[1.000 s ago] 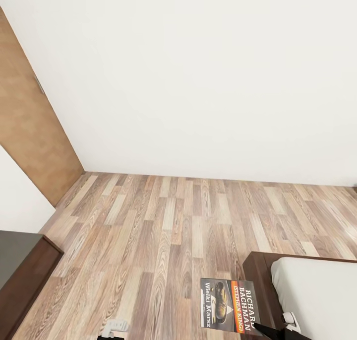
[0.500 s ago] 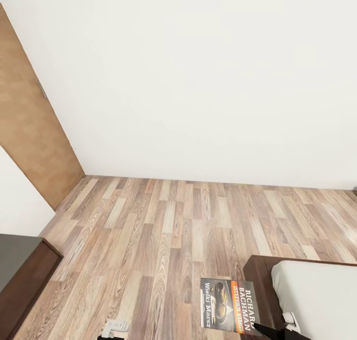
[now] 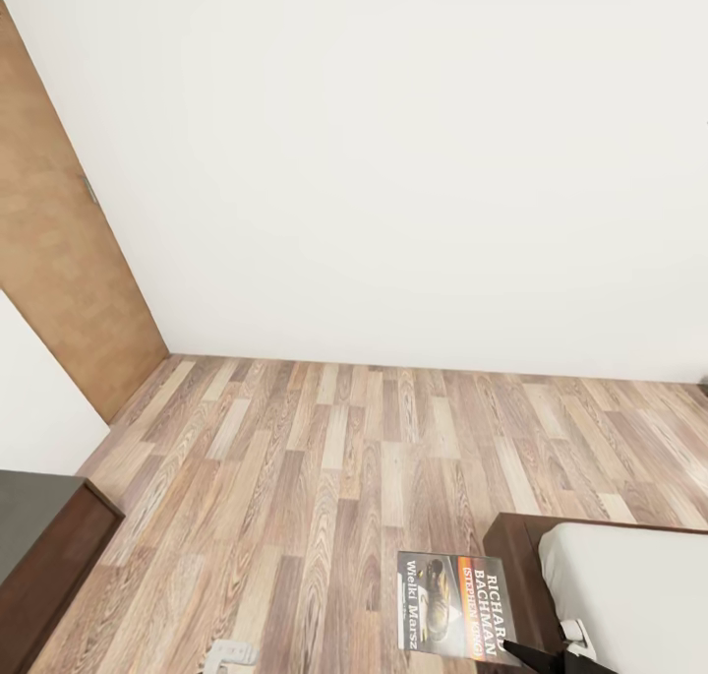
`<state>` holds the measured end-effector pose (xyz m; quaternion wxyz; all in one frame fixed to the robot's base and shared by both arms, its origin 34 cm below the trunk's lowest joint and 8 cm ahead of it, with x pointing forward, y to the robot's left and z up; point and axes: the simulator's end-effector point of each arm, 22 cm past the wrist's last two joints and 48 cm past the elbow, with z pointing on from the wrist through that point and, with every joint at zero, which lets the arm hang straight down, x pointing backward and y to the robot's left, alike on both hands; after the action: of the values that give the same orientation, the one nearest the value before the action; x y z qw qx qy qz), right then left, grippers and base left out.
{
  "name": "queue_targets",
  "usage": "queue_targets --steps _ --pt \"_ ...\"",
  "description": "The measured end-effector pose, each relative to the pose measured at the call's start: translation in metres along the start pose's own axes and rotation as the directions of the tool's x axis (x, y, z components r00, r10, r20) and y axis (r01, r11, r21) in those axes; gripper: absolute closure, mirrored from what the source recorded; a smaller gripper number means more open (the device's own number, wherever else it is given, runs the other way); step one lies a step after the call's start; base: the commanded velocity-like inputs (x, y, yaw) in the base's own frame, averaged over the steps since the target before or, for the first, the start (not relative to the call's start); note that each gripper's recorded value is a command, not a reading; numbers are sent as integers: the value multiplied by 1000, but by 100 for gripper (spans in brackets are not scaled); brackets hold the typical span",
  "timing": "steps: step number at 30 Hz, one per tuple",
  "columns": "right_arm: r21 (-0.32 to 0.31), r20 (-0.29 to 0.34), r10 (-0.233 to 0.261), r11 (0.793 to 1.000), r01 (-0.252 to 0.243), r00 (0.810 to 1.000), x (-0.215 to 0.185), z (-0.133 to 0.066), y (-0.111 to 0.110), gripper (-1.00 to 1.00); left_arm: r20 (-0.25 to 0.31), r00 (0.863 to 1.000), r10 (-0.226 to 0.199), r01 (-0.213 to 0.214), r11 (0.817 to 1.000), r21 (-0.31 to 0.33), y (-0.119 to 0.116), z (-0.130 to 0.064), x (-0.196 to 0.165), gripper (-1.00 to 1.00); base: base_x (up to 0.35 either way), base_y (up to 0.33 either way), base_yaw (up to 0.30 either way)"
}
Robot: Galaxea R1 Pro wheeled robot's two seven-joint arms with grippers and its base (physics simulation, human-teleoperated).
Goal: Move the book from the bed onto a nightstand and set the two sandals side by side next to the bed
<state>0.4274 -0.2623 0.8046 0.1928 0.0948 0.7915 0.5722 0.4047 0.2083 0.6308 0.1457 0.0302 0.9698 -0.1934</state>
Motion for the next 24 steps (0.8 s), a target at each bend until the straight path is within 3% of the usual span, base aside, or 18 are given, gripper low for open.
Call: queue_targets --steps 24 --pt "-14 13 -35 999 35 999 -9 0 11 100 32 999 13 -13 1000 0 -3 -6 -13 -100 0 0 0"
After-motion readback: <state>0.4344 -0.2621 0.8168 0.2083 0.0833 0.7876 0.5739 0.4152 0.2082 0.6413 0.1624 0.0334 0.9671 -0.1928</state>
